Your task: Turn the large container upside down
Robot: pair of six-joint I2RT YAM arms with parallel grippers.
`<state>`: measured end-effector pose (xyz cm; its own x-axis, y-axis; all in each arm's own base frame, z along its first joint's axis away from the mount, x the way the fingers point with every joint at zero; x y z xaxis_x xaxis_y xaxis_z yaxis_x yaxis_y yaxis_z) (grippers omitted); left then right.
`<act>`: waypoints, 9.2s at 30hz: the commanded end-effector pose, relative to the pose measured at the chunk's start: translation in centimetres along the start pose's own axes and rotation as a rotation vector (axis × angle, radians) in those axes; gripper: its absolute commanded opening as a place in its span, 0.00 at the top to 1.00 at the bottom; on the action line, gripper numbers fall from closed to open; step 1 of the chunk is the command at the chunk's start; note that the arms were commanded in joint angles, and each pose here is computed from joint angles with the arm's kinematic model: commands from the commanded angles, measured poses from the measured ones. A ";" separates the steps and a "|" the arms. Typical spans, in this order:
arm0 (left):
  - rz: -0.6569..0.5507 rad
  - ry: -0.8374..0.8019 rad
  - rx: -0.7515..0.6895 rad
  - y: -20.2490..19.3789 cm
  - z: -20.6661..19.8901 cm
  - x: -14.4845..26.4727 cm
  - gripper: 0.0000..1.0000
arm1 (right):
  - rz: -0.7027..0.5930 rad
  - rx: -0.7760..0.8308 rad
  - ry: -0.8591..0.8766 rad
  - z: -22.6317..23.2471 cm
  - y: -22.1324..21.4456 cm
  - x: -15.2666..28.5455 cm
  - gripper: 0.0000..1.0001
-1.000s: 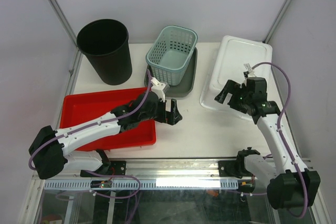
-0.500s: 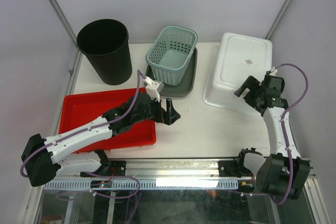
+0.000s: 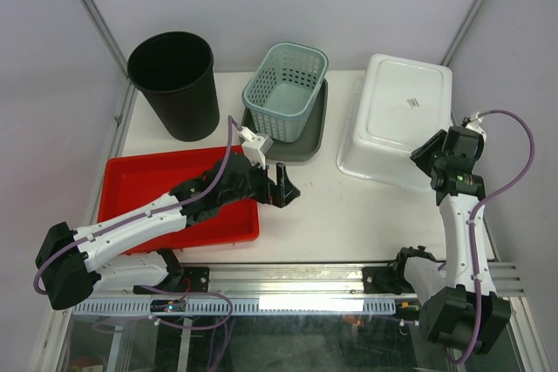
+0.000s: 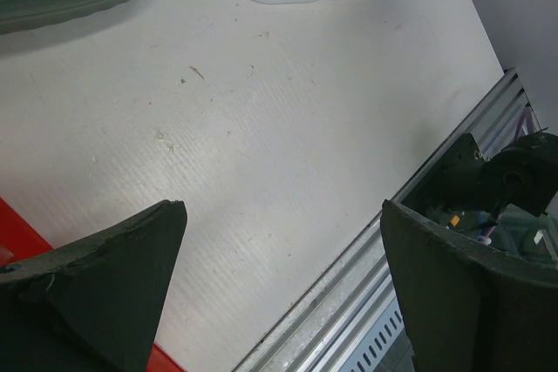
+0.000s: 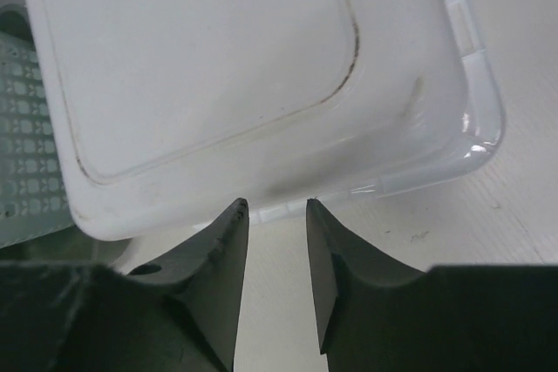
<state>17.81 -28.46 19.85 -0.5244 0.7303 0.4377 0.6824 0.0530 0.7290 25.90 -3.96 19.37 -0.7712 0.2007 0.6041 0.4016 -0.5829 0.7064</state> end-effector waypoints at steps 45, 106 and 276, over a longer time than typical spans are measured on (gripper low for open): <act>-0.048 -0.043 0.052 2.3 -2.4 -1.5 0.01 | 0.119 0.234 -0.053 7.5 -2.2 -1.0 0.83; -0.095 0.296 -0.255 20.1 1.3 -8.2 0.01 | 0.181 -0.046 0.260 2.0 -7.1 5.5 0.29; 0.165 -0.075 0.055 7.5 -1.6 -4.1 0.01 | 0.478 0.098 0.225 1.3 -9.4 13.2 0.46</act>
<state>27.00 -33.66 24.38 -0.4429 0.7546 0.4841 0.7597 0.0291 0.6496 12.27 4.80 20.53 -0.5464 -0.2244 0.8069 0.7801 -0.4869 0.3929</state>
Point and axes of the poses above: each gripper's point midway between its finger pads, its own x axis back along the fingers, its own z axis along the line the jaws close on, y = z × x, the point moved 3 cm from there along x, back along the fingers, and after that the axes turned 1 degree about x, right-handed, at the moved point
